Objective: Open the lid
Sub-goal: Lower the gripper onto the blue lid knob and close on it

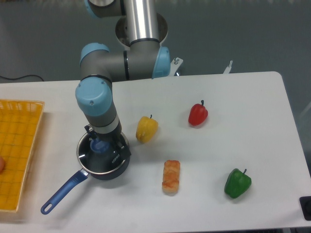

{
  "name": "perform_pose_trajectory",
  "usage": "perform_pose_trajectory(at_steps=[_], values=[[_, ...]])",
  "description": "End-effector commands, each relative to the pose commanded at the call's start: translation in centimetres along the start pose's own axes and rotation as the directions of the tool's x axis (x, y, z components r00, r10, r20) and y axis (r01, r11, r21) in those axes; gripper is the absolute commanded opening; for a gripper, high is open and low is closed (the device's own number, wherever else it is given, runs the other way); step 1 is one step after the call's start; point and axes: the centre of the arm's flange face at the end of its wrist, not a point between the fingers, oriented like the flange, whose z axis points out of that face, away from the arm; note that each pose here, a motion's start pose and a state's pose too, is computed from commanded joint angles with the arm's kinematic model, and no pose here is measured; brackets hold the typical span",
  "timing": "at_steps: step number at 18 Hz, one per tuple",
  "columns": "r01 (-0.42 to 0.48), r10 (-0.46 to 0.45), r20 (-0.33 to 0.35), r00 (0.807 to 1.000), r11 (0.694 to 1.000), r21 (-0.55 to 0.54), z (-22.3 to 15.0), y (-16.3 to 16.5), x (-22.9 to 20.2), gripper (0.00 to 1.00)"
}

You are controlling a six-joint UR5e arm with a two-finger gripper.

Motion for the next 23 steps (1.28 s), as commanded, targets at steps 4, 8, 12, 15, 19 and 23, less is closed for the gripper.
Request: perform_pose_trajectory(at_steps=[4,8,12,15,19,23], values=[[-0.006,0.006,0.000,1.000,1.000,-0.002,0.0,-0.2,0.3,1.00],[-0.009,0.009,0.002,1.000,1.000,0.001,-0.6,-0.2,0.7,1.00],[-0.011,0.011,0.002,1.000,1.000,0.003,-0.9,-0.5,1.7,1.00],[-0.005,0.005,-0.002,1.000,1.000,0.000,-0.5,-1.5,2.7,1.00],[0.005,-0.005,-0.002,1.000,1.000,0.000,-0.6,-1.7,3.1,1.00],[0.001,-0.001,-0.003,1.000,1.000,-0.003,-0.2,-2.2,3.4,1.00]])
